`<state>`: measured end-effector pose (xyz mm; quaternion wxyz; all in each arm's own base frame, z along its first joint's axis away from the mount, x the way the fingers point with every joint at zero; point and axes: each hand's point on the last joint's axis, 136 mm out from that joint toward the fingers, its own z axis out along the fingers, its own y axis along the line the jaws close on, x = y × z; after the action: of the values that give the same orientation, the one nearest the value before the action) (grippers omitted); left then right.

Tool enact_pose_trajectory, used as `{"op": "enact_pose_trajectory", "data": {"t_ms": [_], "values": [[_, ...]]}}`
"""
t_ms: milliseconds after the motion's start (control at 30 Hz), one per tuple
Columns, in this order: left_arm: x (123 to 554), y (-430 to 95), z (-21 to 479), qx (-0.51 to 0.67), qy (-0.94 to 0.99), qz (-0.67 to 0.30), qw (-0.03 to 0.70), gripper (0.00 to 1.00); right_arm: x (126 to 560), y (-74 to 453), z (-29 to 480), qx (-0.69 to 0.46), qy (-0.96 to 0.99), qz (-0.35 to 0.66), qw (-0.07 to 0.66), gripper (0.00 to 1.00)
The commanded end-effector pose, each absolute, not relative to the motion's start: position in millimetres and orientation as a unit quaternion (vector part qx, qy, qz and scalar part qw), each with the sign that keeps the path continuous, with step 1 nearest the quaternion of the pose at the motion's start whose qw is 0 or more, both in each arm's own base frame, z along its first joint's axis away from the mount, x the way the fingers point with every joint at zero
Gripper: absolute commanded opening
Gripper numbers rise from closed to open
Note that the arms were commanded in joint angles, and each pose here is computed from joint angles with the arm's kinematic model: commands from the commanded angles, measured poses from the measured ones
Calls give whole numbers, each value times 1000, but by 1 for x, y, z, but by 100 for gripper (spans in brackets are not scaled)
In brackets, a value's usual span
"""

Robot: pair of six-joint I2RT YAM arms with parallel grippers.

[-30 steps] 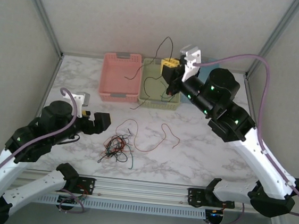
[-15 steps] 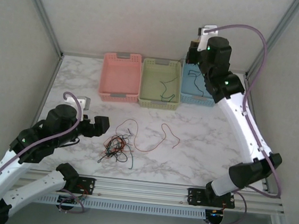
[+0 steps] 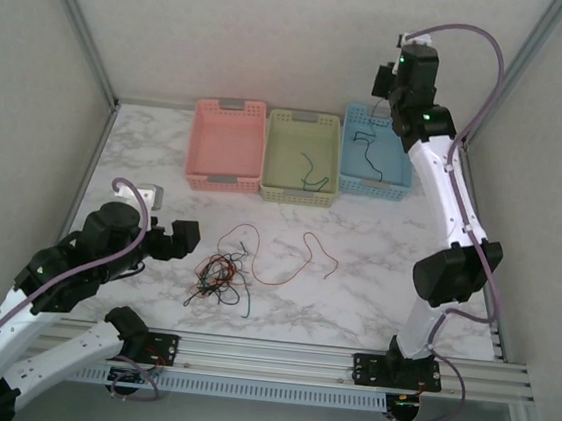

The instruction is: Untangle the cables

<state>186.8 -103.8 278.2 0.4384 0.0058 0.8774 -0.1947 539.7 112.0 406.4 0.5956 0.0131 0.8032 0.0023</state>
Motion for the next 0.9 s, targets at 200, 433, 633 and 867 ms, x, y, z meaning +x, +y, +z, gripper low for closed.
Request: {"op": "enact_pose_trajectory", "data": {"t_ms": [200, 433, 633, 867], "values": [[182, -96, 268, 11, 884, -178, 432, 98, 580, 82, 299, 68, 864, -3, 500, 0], [182, -94, 270, 7, 882, -177, 438, 99, 580, 81, 272, 79, 887, 22, 454, 0], [181, -95, 270, 9, 882, -180, 436, 99, 579, 81, 256, 77, 900, 19, 429, 0], [183, -95, 269, -2, 883, -181, 433, 99, 576, 87, 251, 74, 911, 31, 404, 53]]}}
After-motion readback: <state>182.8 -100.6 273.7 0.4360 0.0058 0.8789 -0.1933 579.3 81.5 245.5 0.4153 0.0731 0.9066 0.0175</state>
